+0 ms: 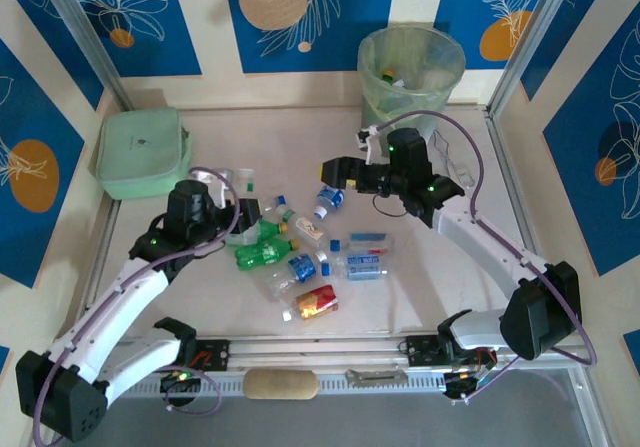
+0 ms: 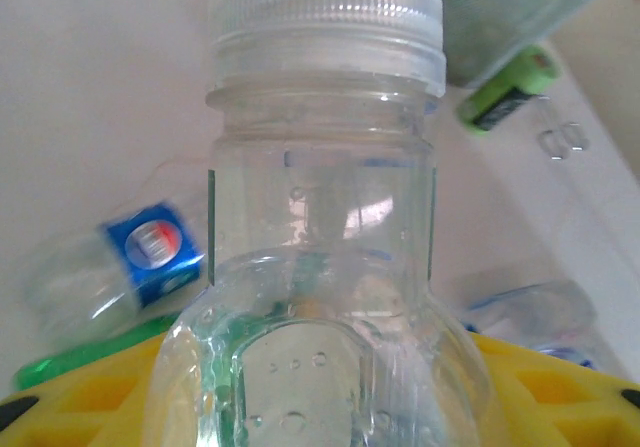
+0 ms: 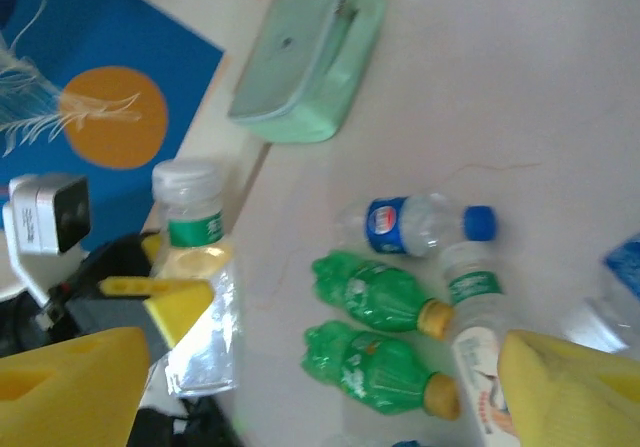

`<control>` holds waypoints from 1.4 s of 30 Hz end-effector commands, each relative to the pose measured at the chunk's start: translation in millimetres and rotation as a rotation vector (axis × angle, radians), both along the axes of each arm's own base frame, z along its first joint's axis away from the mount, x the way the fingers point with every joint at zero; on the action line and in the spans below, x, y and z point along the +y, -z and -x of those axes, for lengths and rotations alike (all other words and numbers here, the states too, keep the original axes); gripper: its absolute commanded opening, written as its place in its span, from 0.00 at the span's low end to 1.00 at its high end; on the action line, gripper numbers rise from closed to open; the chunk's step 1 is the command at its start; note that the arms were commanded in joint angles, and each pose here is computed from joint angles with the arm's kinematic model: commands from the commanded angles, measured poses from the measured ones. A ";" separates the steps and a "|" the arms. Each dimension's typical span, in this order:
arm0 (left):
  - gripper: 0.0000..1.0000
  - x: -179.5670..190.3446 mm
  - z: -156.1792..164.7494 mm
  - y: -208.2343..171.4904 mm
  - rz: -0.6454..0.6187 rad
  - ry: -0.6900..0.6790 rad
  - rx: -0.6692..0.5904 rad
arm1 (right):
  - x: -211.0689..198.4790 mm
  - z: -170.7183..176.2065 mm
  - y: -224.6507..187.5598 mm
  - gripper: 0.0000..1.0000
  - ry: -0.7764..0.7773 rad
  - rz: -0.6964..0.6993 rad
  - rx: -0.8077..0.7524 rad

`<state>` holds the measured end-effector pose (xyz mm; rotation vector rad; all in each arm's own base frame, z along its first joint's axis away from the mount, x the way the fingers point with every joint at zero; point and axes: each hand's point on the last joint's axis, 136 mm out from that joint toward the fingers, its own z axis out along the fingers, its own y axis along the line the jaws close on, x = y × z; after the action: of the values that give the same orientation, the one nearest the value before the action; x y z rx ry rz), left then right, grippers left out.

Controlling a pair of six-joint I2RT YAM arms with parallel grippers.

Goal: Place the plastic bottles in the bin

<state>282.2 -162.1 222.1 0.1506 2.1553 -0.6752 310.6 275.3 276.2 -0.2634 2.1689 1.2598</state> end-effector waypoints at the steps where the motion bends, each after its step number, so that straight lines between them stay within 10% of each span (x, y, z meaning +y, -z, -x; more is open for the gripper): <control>1: 0.46 -34.0 -1.0 -38.1 0.053 0.161 -0.140 | 19.6 17.8 -20.0 0.88 -0.110 -0.065 -0.023; 21: 0.46 -98.6 27.9 -48.7 0.101 0.373 -0.204 | 74.7 19.6 -22.8 0.78 -0.226 -0.054 -0.038; 32: 0.46 -114.4 26.2 -44.6 0.110 0.416 -0.204 | 72.5 14.1 -14.0 0.54 -0.193 -0.037 -0.032; 42: 0.67 -116.6 19.3 -42.7 0.119 0.396 -0.208 | 67.7 5.9 -11.5 0.37 -0.160 -0.031 -0.030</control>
<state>261.8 -271.1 244.0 0.5451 1.9762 -0.9419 301.2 342.0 281.9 -0.4492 2.1539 1.3693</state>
